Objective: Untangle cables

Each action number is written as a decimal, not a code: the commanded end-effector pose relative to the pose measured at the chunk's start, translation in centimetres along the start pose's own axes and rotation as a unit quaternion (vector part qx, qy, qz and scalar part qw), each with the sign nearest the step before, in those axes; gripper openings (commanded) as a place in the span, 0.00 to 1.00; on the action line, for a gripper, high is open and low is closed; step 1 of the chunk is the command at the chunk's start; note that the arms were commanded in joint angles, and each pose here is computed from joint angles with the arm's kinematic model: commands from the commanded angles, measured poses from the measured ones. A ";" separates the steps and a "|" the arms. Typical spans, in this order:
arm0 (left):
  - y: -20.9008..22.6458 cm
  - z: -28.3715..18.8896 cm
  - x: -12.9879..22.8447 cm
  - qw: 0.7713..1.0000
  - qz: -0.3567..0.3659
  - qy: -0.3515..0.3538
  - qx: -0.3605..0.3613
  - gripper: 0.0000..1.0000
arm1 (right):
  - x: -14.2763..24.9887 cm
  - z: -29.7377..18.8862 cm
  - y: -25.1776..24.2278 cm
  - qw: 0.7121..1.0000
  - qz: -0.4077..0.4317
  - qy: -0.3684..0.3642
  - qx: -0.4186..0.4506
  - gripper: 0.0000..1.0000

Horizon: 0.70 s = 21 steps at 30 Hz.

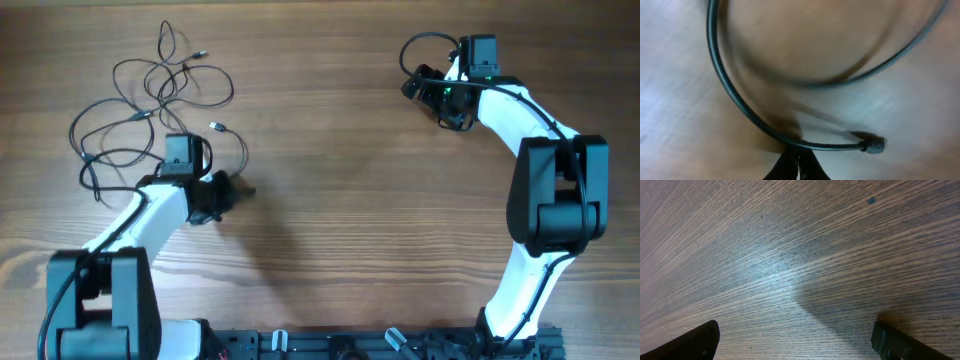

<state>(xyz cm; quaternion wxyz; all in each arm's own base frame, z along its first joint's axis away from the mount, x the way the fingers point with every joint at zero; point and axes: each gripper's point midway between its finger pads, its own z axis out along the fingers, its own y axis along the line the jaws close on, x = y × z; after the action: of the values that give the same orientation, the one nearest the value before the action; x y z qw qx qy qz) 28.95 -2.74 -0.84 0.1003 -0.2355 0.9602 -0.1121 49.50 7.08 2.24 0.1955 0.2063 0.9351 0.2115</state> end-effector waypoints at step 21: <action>3.6 4.0 -5.5 0.986 0.006 -0.134 -0.100 0.15 | 0.5 0.8 -1.3 1.000 0.010 0.006 0.017 1.00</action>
<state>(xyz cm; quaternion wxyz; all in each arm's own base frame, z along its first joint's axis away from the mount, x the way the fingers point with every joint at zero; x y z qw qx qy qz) 37.48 0.08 -0.32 0.2746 -0.2355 0.9307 -0.0545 49.49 7.10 2.24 0.1954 0.2061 0.9352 0.2115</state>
